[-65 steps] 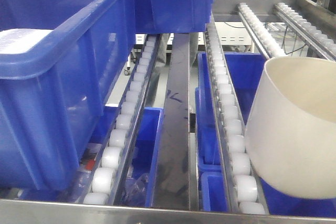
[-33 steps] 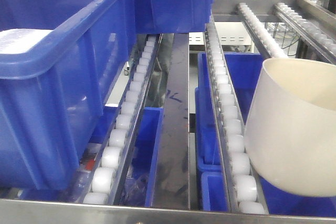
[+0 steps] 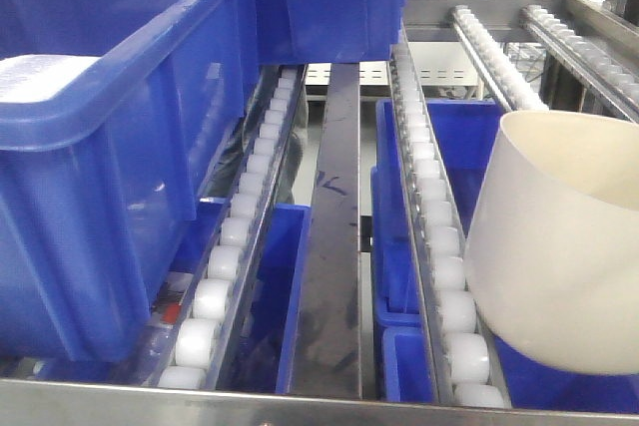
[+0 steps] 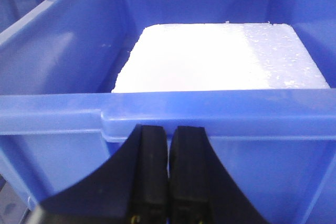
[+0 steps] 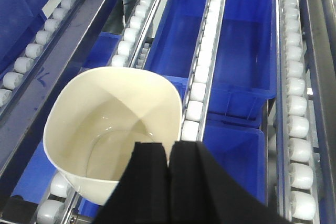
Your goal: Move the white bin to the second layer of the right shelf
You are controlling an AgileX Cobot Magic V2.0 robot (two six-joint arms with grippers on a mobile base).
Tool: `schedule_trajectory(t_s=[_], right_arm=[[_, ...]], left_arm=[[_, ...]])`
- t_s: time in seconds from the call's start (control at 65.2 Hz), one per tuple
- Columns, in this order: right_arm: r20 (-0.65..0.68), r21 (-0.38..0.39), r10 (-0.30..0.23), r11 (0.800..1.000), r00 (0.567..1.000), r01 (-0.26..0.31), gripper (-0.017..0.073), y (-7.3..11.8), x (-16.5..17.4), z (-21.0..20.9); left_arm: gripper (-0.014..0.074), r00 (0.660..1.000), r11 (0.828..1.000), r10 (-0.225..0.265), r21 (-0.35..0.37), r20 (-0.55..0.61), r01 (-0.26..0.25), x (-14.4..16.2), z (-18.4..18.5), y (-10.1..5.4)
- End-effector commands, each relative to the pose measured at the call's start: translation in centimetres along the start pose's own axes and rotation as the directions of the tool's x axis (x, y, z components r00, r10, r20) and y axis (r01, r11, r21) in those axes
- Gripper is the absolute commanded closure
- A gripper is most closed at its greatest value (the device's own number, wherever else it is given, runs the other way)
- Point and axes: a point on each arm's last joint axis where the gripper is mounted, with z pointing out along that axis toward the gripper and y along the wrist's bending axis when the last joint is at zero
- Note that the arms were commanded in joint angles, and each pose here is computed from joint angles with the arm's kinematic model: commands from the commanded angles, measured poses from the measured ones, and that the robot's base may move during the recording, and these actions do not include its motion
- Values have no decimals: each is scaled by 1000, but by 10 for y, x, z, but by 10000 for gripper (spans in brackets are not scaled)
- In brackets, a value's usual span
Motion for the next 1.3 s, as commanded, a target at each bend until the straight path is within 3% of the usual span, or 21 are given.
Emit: schedule_trajectory(t_s=[0.0, 0.506, 0.813, 1.074, 1.288], right_arm=[[113, 8, -14, 1000, 993, 13, 503, 0, -17, -5], [125, 23, -26, 999, 992, 23, 503, -2, -10, 0], [320, 40, -32, 999, 947, 20, 503, -8, 39, 11], [348, 45, -32, 999, 937, 17, 503, -12, 89, 26], [344, 47, -31, 999, 938, 16, 503, -12, 90, 26]], left_arm=[[509, 998, 1000, -5, 3, 65, 5, 4, 1, 0], [509, 998, 1000, -5, 3, 65, 5, 4, 1, 0], [509, 998, 1000, -5, 3, 65, 5, 4, 1, 0], [509, 998, 1000, -5, 3, 65, 5, 4, 1, 0], [509, 998, 1000, -5, 3, 65, 5, 4, 1, 0]])
